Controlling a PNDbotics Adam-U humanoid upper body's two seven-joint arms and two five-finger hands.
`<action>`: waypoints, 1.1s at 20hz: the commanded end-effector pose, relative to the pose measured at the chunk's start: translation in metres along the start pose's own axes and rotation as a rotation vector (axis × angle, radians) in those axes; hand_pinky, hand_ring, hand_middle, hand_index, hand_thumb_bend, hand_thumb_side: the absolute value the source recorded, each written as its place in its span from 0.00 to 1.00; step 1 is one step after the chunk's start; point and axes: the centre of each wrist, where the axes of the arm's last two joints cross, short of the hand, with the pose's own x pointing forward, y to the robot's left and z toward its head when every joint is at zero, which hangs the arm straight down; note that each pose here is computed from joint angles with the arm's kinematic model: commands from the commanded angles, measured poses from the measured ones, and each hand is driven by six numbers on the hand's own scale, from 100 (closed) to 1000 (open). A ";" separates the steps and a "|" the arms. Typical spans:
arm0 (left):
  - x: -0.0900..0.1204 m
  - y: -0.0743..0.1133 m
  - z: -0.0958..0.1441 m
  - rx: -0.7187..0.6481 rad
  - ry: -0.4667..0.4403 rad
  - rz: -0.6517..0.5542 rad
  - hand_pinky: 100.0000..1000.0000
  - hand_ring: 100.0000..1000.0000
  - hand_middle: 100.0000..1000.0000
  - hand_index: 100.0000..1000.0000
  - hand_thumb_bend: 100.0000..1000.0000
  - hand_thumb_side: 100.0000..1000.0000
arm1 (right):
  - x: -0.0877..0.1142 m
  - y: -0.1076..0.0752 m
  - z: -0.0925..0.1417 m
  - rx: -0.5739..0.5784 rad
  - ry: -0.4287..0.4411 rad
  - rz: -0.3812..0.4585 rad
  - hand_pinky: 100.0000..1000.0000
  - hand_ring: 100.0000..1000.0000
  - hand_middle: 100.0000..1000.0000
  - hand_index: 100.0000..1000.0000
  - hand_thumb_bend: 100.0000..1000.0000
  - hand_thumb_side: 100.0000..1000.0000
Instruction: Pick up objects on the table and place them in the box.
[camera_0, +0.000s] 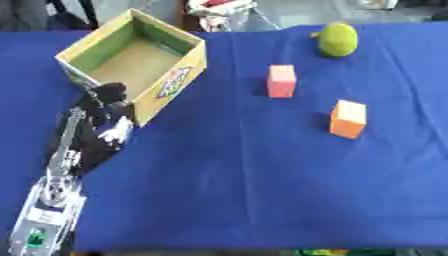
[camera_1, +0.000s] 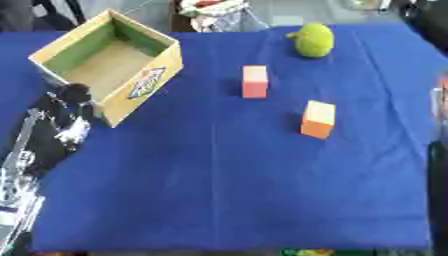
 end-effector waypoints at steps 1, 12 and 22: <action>0.005 0.001 -0.003 -0.004 -0.023 0.005 0.49 0.78 0.72 0.78 0.14 0.24 | 0.016 -0.012 -0.024 -0.026 -0.110 0.057 0.73 0.74 0.71 0.86 0.00 0.14; 0.004 -0.001 -0.002 -0.017 -0.020 0.005 0.49 0.78 0.72 0.78 0.13 0.25 | 0.047 -0.037 -0.080 -0.120 -0.258 0.123 0.74 0.74 0.72 0.88 0.00 0.14; 0.002 -0.002 -0.001 -0.036 -0.009 0.002 0.49 0.78 0.72 0.78 0.13 0.25 | -0.027 -0.057 -0.141 -0.146 0.047 0.040 0.71 0.75 0.72 0.86 0.00 0.21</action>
